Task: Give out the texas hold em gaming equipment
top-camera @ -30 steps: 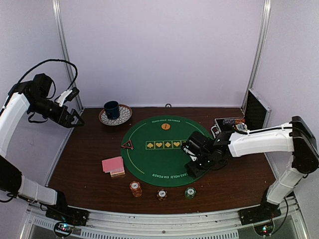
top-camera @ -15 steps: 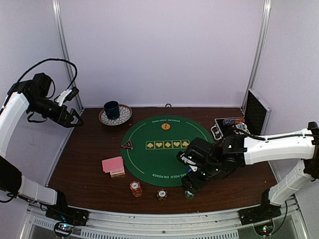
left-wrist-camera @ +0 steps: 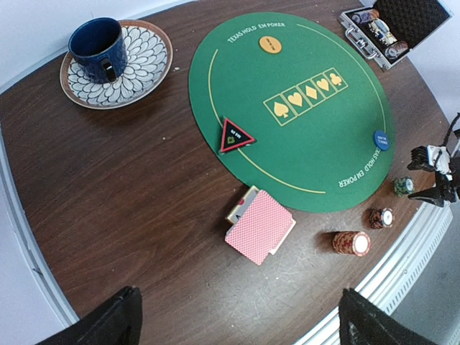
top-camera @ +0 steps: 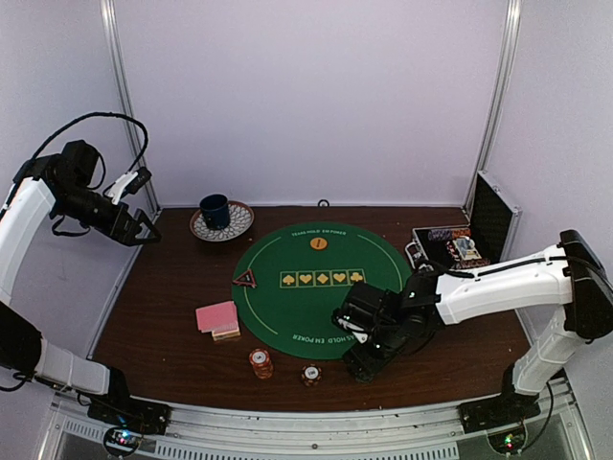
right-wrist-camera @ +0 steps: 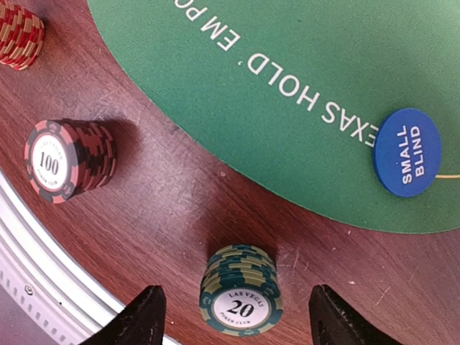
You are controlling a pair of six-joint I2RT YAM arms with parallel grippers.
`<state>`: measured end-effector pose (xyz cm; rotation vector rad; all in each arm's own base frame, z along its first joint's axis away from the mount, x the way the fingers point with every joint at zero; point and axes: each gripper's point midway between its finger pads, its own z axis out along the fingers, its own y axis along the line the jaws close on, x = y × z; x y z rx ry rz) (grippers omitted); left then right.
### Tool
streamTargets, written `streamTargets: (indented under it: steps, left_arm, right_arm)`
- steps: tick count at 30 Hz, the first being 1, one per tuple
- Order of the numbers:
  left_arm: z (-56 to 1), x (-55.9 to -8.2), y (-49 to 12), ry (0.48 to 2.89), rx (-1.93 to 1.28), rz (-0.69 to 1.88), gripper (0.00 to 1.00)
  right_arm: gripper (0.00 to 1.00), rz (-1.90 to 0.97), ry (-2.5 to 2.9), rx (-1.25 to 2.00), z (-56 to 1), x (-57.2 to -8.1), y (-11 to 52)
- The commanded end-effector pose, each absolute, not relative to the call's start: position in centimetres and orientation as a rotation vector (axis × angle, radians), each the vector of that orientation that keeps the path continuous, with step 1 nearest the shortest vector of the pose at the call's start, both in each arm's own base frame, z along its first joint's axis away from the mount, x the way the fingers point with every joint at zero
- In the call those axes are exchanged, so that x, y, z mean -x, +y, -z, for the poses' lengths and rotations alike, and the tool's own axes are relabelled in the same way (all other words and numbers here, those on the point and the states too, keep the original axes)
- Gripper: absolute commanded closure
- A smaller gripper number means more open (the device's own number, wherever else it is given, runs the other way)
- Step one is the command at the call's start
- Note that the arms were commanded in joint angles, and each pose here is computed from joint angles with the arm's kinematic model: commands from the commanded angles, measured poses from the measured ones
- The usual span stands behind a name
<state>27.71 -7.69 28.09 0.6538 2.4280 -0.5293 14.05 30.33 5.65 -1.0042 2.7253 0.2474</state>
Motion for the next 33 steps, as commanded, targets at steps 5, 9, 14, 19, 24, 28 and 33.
streamTargets:
  steps: [5,9,14,19,24,28,33]
  left_arm:
    - [-29.6,-27.8,-7.6,2.376,-0.671,0.508,0.02]
    - [-29.6,-27.7,-7.6,2.373,-0.673,0.505,0.03]
    - [-29.7,-27.7,-7.6,2.373,-0.67,0.507,0.03]
    - [-29.8,-27.7,-7.6,2.369,-0.672,0.502,0.02]
    - [-29.9,-27.7,-7.6,2.368,-0.672,0.502,0.03]
    - [-29.9,-27.7,-7.6,2.365,-0.674,0.499,0.02]
    - [-29.9,-27.6,-7.6,2.366,-0.674,0.498,0.02]
  right_arm:
    - [0.32,-0.246,2.744,1.019,-4.0,-13.5,30.3]
    - [0.35,-0.226,2.745,1.016,-3.8,-13.6,30.1]
    - [0.42,-0.229,2.744,1.013,-3.6,-13.6,30.0]
    - [0.51,-0.231,2.743,1.011,-3.6,-13.6,30.0]
    - [0.49,-0.218,2.744,1.012,-3.5,-13.6,29.9]
    - [0.49,-0.214,2.745,1.013,-3.5,-13.7,29.8]
    - [0.58,-0.215,2.741,1.01,-3.7,-13.7,29.9]
